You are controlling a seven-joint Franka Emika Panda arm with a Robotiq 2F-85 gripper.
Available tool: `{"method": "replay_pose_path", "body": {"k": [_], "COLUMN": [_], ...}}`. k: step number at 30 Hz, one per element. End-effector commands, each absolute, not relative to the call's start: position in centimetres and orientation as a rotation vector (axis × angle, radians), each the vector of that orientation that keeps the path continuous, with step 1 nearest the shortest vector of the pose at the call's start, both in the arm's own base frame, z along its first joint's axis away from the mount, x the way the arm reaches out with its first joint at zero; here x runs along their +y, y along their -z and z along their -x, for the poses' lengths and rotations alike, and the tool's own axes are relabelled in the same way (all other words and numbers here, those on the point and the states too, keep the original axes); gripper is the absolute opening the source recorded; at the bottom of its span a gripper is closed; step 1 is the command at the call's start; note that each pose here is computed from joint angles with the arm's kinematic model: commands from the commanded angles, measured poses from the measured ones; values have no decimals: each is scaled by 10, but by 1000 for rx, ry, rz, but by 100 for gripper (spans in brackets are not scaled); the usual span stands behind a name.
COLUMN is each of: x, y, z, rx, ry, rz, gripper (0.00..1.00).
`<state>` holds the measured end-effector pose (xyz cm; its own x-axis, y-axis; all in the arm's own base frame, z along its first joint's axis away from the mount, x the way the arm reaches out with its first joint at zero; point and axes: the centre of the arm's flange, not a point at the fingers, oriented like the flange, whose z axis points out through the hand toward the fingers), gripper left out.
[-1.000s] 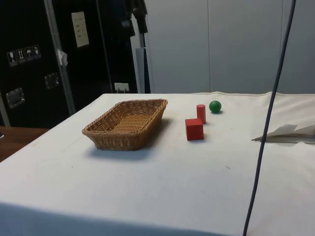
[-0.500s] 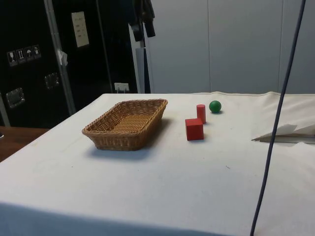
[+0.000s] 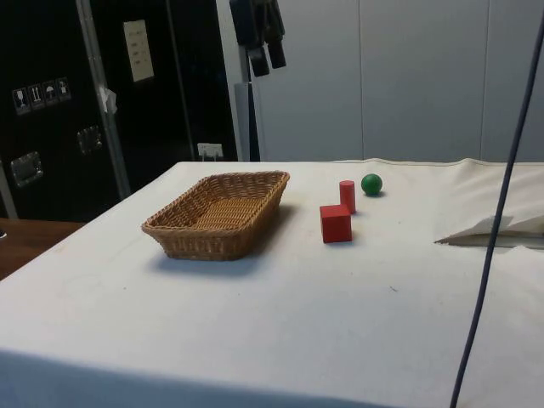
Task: Pick up the object to the left of the cylinder and place it into the basket.
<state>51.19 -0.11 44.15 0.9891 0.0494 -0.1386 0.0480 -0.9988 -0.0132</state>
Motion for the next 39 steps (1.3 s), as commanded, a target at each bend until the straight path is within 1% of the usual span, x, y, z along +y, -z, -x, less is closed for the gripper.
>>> {"method": "replay_pose_path", "body": {"k": [1,2,4,10,11,12,20,21,23,30,31,32,39], "x": [-2,-1,-3,-5,-4,-5,-9,-9,-9,-10,-9,-10,-11], "y": [-442,-441,-442,-441,-440,-441,-441,-440,-441,-436,-435,-436,-432], "z": [-503,-510,-498,-486,-491,-484,-466,-467,-464,-456,-457,-455,-451], "rx": [-75,-77,-79,-88,-95,-92,-107,-112,-108,-117,-124,-119,-126], "ry": [-194,-218,-192,-189,-219,-190,-160,-190,-140,-77,-99,-58,1], "rz": [3134,3124,3135,3136,3126,3137,3143,3132,3145,3158,3149,3162,3173], "gripper": [100,100,100,100,100,100,100,100,100,100,100,100,100]}}
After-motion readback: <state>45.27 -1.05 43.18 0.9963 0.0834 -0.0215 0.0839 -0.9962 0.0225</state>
